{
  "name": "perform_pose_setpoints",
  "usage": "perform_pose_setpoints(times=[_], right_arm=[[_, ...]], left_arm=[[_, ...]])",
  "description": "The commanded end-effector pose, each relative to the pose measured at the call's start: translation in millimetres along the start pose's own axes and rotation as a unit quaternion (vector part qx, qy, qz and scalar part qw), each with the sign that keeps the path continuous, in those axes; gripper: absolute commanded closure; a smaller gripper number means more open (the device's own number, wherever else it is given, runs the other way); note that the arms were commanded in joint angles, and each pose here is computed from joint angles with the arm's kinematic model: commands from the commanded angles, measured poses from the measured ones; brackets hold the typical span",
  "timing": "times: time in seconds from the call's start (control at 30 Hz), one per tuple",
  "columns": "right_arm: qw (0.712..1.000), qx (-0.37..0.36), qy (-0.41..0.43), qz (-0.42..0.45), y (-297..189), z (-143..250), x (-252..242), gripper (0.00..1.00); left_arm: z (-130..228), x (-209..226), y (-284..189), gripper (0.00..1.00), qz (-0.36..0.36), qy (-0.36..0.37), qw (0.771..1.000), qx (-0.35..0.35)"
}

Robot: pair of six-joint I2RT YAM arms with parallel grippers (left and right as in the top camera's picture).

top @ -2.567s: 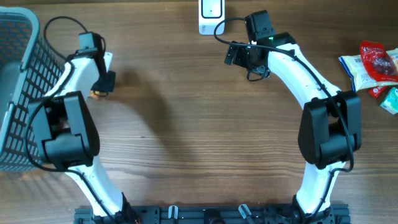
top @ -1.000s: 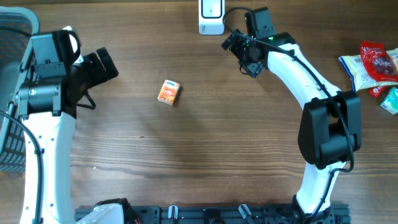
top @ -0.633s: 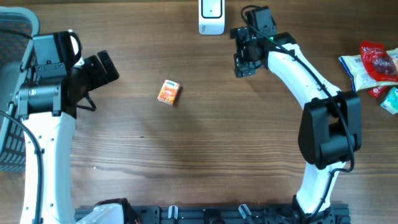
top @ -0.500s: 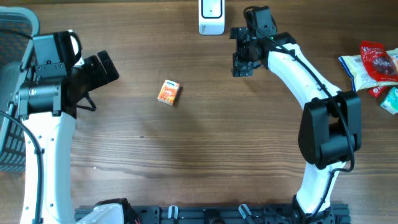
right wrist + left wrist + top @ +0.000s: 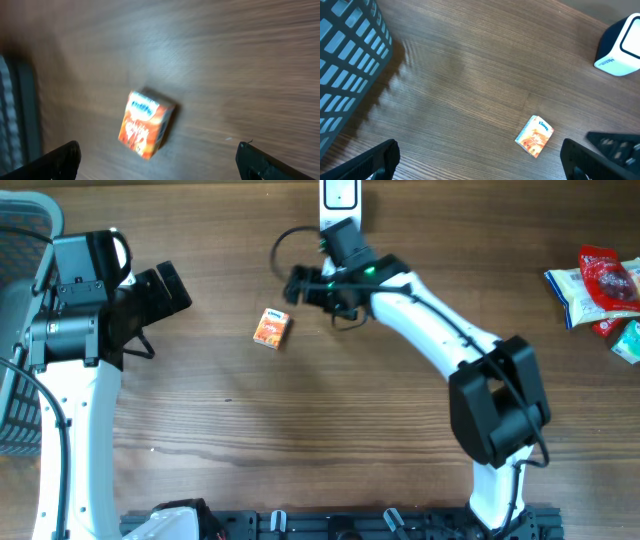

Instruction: Scan the item barcode

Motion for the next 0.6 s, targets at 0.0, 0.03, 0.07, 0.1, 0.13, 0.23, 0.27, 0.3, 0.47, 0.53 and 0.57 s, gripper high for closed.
perform_pose_setpoints(times=[0.0, 0.03, 0.07, 0.1, 0.13, 0.23, 0.27, 0.3, 0.47, 0.53, 0.57], right_arm=[[1.000, -0.024, -0.016, 0.009, -14, -10, 5, 0.00], [1.000, -0.024, -0.017, 0.007, -11, -8, 8, 0.00], [0.999, -0.028, -0.026, 0.003, -9, -8, 13, 0.00], [0.999, -0.029, -0.030, 0.004, -5, -7, 15, 0.00], [0.999, -0.028, -0.033, 0.003, -2, -5, 19, 0.00], [0.999, -0.008, -0.053, -0.004, 20, 13, 36, 0.00], [0.998, -0.002, -0.059, -0.004, 28, 19, 40, 0.00], [0.998, 0.003, -0.065, -0.001, 36, 26, 44, 0.00], [0.997, 0.018, -0.067, 0.039, 68, 53, 51, 0.00], [0.996, 0.018, -0.077, 0.048, 75, 60, 54, 0.04], [0.995, 0.017, -0.080, 0.053, 76, 61, 54, 0.09]], left_arm=[[-2, 0, -3, 0.00, 0.002, -0.010, 1.000, -0.005], [-3, 0, -3, 0.00, 0.002, -0.010, 1.000, -0.005], [-3, 0, -3, 0.00, 0.002, -0.010, 1.000, -0.005], [-2, 0, -3, 0.00, 0.002, -0.010, 1.000, -0.005], [-3, 0, -3, 0.00, 0.002, -0.010, 1.000, -0.005], [-3, 0, -3, 0.00, 0.002, -0.010, 1.000, -0.005], [-2, 0, -3, 0.00, 0.002, -0.010, 1.000, -0.005], [-3, 0, -3, 0.00, 0.002, -0.010, 1.000, -0.005], [-2, 0, -3, 0.00, 0.002, -0.010, 1.000, -0.005], [-3, 0, -3, 0.00, 0.002, -0.010, 1.000, -0.005], [-3, 0, -3, 0.00, 0.002, -0.010, 1.000, -0.005]])
Point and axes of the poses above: each gripper's point midway between its finger pads, its own y axis out along the fingers, its own x axis along the line the jaws close on, z = x × y, the point moved 1 cm from there along -y, back along the fingers, and after that the axes turned 15 degrees about -y, right-handed, at the moved point
